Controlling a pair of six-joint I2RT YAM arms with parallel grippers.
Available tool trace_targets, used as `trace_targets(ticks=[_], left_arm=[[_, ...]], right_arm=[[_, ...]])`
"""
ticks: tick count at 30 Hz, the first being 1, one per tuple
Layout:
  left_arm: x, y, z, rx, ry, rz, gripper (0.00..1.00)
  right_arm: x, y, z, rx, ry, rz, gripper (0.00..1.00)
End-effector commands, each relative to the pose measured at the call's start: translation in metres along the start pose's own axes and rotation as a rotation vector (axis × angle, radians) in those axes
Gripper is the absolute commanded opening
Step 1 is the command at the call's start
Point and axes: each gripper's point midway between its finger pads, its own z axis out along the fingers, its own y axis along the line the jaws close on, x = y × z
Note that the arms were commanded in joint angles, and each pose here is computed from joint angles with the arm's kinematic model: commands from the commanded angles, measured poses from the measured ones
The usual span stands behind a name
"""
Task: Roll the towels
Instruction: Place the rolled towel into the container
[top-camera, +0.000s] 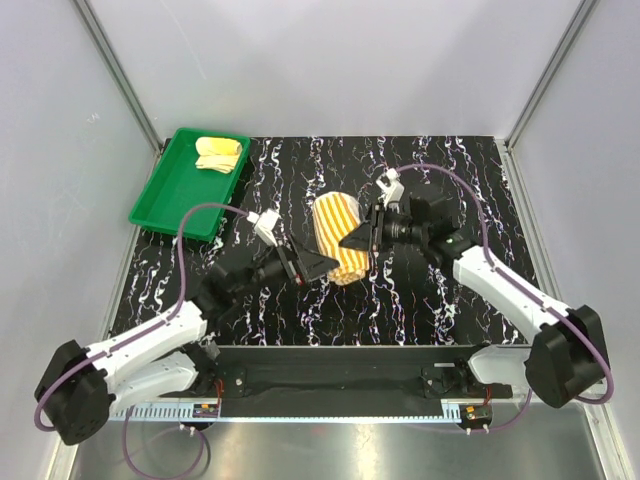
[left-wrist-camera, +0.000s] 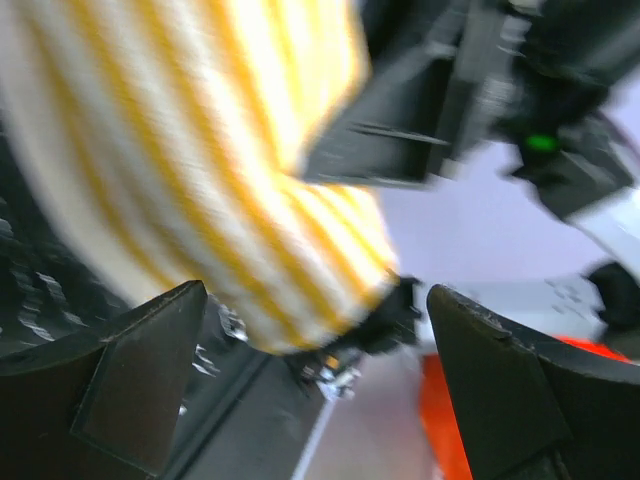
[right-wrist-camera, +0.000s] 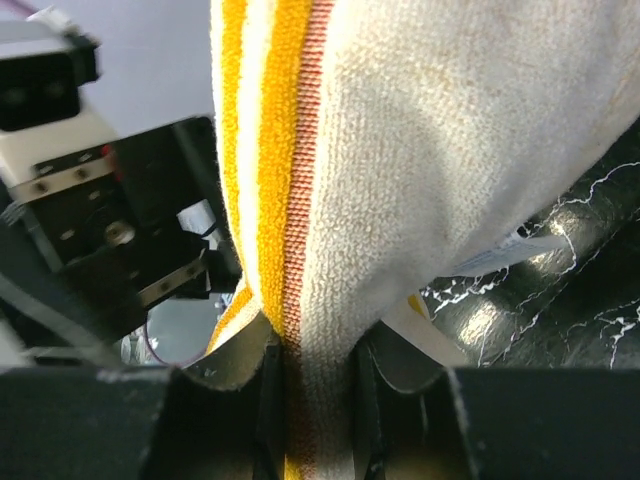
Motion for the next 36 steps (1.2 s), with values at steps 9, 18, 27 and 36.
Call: trace_targets(ticks=[9, 18, 27, 36], left_arm=[[-0.04, 0.035, 0.006, -0.159, -0.141, 0.117, 0.99], [-0.064, -0.001, 0.002, 0.016, -0.247, 0.145, 0.99], [-0.076, -0.008, -0.006, 0.141, -0.298, 0.071, 0.99], [-0.084, -0.01, -0.002, 0.157, -0.302, 0.088, 0.99]], right_arm=[[-0.04, 0.084, -0.05, -0.087, -0.041, -0.098, 0.2], [-0.044, 0.126, -0.062, -0.272, -0.063, -0.034, 0.2], [-0.057, 0.165, -0.073, -0.471, -0.085, -0.005, 0.2], [-0.053, 0.179, -0.075, -0.58, -0.035, 0.046, 0.21]])
